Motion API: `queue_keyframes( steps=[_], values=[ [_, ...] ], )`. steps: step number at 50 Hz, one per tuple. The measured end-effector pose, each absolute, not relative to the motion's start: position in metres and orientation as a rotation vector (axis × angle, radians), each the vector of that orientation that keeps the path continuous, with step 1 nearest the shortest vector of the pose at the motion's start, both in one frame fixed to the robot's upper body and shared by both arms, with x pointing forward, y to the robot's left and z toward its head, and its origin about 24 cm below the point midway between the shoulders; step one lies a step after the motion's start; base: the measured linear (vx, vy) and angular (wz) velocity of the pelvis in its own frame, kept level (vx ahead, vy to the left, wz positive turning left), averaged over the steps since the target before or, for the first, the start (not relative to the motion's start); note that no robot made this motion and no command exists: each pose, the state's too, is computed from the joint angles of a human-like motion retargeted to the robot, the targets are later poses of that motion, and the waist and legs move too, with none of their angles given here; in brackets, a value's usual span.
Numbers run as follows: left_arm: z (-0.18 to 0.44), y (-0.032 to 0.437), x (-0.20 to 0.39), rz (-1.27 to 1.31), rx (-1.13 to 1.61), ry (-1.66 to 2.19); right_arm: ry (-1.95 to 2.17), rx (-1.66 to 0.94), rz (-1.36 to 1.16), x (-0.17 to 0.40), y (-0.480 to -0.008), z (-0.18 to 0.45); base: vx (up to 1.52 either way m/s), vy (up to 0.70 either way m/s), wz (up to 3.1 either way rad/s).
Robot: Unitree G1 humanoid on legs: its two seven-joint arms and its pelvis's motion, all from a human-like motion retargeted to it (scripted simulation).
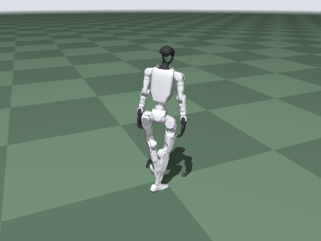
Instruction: In place motions
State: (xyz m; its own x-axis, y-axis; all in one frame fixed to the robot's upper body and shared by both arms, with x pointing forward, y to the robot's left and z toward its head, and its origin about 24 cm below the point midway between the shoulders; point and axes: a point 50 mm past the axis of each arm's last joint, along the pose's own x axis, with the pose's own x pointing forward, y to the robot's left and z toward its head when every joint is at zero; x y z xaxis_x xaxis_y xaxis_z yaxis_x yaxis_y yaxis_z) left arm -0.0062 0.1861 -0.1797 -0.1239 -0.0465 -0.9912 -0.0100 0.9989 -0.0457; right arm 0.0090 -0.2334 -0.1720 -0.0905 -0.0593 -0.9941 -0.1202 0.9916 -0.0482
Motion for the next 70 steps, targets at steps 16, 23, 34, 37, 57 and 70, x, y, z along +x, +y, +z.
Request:
queue_keyframes(
  steps=[16, 23, 34, 37, 57, 70],
  values=[
    [-0.178, 0.163, -0.040, 0.060, -0.239, 1.775, 1.490, -0.067, 0.058, 0.045, -0.218, -0.174, -0.07, 0.17, 1.39],
    [-0.181, 0.168, -0.019, -0.070, -0.141, 1.698, 1.357, -0.154, 0.156, 0.080, -0.202, -0.170, -0.04, 0.16, 1.04],
    [-0.180, 0.182, 0.014, -0.130, -0.036, 1.600, 1.430, -0.163, 0.215, 0.060, -0.190, -0.176, 0.10, 0.00, 1.35],
    [-0.180, 0.185, 0.011, -0.129, -0.044, 1.621, 1.531, -0.133, 0.245, 0.041, -0.188, -0.179, 0.35, -0.14, 0.40],
    [-0.179, 0.180, -0.027, -0.066, -0.073, 1.752, 1.518, -0.211, 0.316, 0.051, -0.185, -0.178, 0.19, -0.09, 0.31],
    [-0.180, 0.180, -0.018, -0.189, 0.024, 1.737, 1.595, -0.182, 0.274, 0.031, -0.186, -0.179, 0.02, 0.04, -0.38]
  ],
)
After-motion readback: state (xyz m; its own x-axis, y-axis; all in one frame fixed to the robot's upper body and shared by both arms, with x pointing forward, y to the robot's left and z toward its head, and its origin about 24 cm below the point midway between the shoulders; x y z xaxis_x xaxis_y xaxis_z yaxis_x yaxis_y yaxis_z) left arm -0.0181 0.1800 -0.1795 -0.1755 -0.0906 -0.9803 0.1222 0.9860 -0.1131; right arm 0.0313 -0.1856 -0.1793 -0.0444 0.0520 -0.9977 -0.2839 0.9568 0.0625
